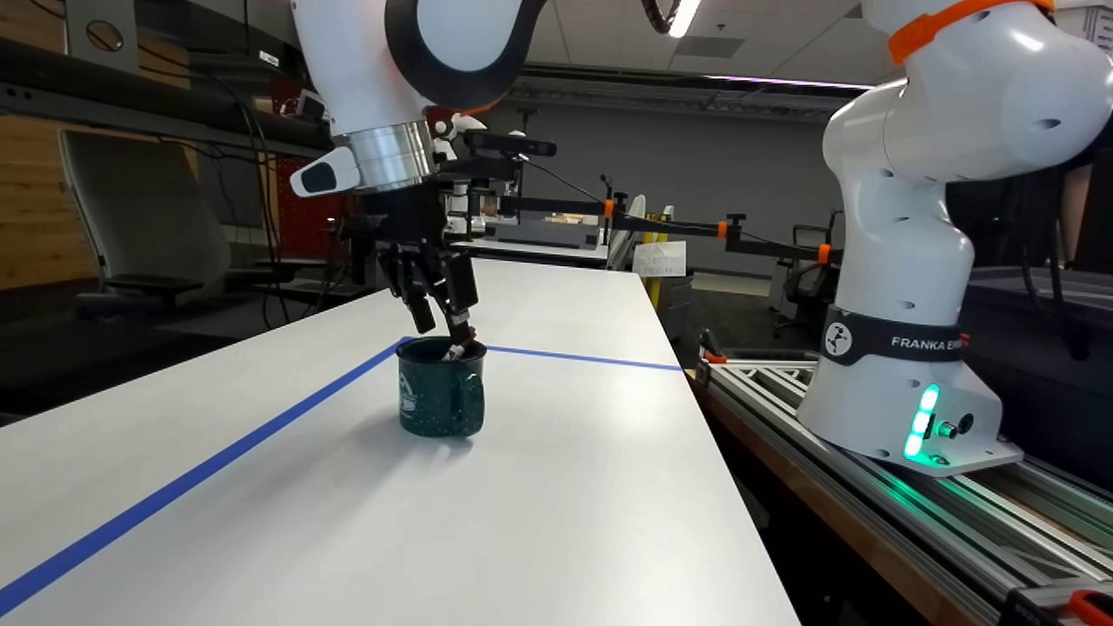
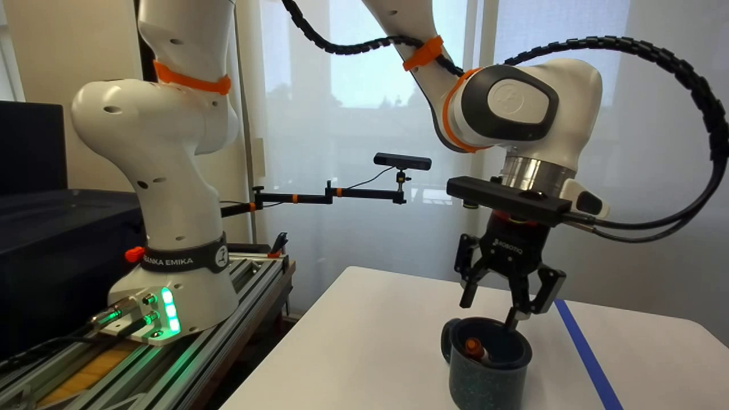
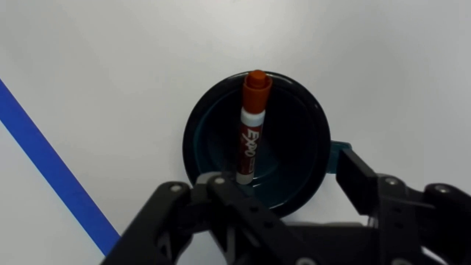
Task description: Remove the red marker from the dark green mug.
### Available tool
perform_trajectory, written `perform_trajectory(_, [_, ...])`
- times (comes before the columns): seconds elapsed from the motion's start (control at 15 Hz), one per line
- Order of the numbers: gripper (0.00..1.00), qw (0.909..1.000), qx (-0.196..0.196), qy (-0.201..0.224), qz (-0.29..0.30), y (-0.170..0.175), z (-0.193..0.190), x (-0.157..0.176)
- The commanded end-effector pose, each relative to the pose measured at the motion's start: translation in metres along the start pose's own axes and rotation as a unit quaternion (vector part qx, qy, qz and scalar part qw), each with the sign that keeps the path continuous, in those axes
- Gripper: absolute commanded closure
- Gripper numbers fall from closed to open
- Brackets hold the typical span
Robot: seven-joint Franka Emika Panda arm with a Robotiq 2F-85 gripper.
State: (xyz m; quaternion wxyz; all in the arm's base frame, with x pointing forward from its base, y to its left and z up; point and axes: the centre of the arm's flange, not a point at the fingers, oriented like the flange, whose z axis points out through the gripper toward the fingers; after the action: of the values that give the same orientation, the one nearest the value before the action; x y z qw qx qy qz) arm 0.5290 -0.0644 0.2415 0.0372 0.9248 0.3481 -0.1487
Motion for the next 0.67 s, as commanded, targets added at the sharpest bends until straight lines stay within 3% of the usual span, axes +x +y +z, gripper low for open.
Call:
perform_trajectory(0.0, [0.58, 0.9999, -0.003, -0.001, 0.011, 0.007, 0.002, 0.004])
perform_trajectory(0.27, [0.72, 0.9997, 0.002, -0.003, 0.022, 0.013, 0.01, 0.0])
perform_trajectory(0.4, [0.69, 0.9996, 0.006, -0.007, 0.025, 0.016, 0.015, -0.002])
perform_trajectory(0.53, [0.52, 0.9995, 0.008, -0.011, 0.03, 0.019, 0.021, -0.003])
perform_trajectory(0.6, [0.51, 0.9994, 0.01, -0.012, 0.032, 0.02, 0.024, -0.003])
